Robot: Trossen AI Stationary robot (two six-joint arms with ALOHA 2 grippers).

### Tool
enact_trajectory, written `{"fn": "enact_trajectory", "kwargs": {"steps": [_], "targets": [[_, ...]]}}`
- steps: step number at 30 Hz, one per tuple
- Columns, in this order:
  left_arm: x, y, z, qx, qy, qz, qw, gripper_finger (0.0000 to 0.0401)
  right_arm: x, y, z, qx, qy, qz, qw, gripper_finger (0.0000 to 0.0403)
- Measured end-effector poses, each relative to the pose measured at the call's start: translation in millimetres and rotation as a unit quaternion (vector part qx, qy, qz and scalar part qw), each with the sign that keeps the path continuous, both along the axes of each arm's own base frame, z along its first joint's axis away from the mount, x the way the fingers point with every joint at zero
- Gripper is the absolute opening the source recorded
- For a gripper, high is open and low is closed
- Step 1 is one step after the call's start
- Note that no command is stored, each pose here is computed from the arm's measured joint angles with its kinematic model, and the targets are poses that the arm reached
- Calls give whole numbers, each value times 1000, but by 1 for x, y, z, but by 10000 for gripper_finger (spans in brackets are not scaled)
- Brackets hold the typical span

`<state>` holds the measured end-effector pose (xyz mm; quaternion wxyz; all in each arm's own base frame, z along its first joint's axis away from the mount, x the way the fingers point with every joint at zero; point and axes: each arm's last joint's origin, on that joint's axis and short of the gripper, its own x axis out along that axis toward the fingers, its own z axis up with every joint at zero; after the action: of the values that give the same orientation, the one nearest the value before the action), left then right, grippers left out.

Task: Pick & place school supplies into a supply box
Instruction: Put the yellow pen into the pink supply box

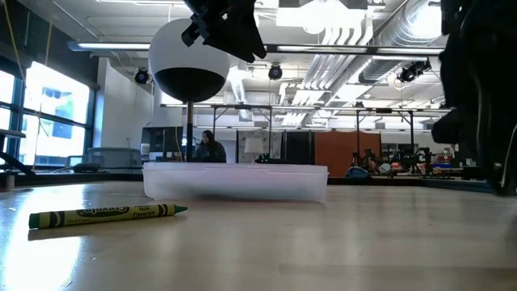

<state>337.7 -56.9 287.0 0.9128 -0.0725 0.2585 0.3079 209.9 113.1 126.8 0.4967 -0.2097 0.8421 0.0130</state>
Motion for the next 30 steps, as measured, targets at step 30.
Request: {"fn": "enact_trajectory", "kwargs": {"steps": [30], "targets": [[-1, 0, 0, 2, 4, 0, 1000, 161, 59, 3, 32, -5, -44, 124, 991, 8]]}}
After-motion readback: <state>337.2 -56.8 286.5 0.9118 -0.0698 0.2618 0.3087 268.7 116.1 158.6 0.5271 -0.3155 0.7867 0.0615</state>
